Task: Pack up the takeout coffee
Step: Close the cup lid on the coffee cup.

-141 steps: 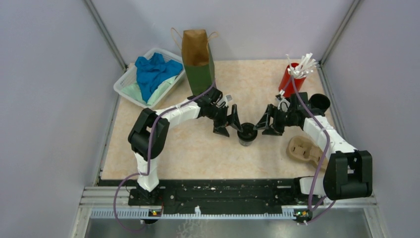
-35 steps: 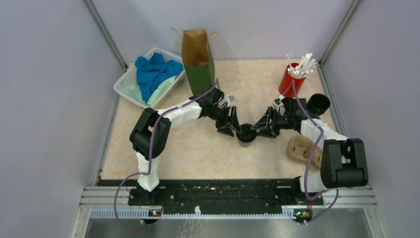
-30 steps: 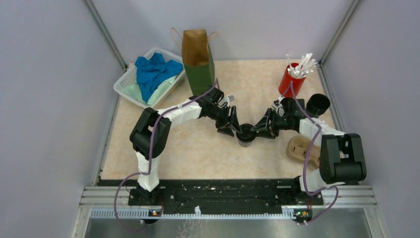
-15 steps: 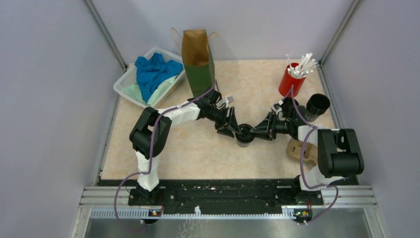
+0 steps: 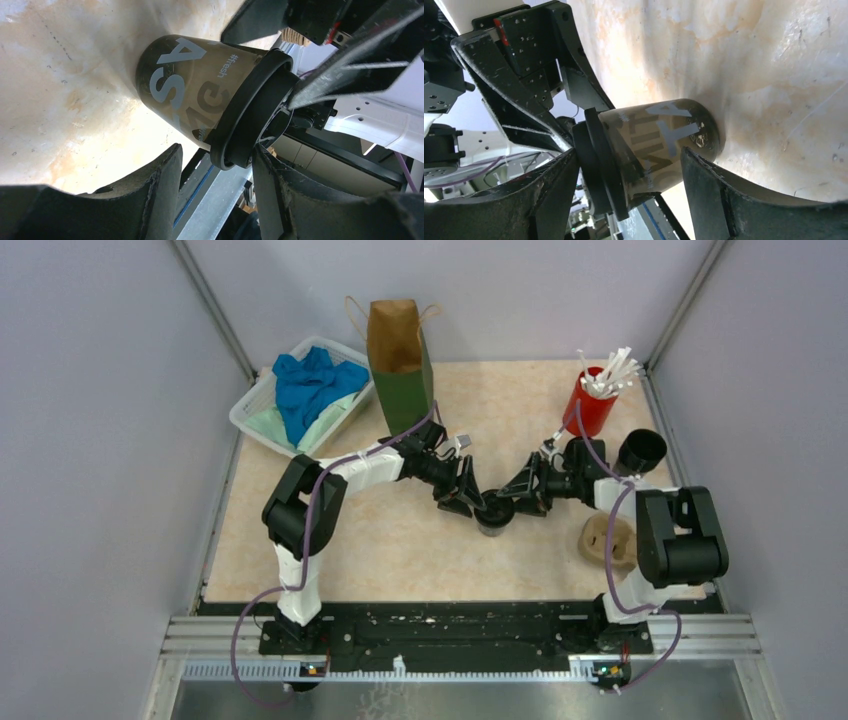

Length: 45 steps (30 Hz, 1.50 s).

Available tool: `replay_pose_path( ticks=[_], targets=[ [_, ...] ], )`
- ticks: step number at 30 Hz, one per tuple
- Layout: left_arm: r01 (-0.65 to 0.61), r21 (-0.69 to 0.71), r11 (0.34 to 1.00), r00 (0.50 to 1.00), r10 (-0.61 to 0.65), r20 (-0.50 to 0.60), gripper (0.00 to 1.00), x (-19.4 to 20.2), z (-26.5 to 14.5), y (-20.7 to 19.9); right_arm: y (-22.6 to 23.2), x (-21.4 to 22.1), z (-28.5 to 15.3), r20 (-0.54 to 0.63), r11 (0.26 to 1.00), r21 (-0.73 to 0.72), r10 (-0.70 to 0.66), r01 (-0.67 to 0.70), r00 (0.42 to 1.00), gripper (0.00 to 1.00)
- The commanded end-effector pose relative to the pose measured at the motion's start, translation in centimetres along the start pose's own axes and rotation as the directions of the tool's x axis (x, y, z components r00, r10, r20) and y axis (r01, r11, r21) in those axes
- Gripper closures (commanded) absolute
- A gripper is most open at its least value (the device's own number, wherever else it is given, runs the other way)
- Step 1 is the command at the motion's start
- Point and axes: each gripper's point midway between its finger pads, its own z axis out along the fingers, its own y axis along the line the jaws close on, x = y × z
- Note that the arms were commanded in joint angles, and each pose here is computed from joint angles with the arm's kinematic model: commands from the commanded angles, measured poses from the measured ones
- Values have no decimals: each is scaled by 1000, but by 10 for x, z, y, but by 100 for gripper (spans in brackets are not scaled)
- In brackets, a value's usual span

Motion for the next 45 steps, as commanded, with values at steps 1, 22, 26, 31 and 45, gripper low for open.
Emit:
replay_pose_path(
  ticks=[1, 22, 26, 31, 45],
  targets=[
    [75, -271, 960, 997, -79, -5, 42, 13, 16, 85, -12, -4, 13, 0, 1000, -21, 0, 0, 1000, 28],
    [74, -319, 945, 997, -77, 4, 43, 24, 13, 105, -33, 1, -4, 39, 986, 167, -22, 15, 999, 15],
    [77, -318, 945, 997, -81, 1, 43, 25, 14, 106, -25, 11, -18, 2, 974, 225, -22, 21, 1000, 16],
    [73, -317, 946, 997, -77, -1, 43, 25, 14, 105, -8, 27, -16, -23, 984, 174, -22, 25, 999, 23],
    [63, -315, 947, 998, -68, -8, 43, 23, 17, 102, -35, 20, 10, 17, 993, 117, 30, -32, 999, 54]
  ],
)
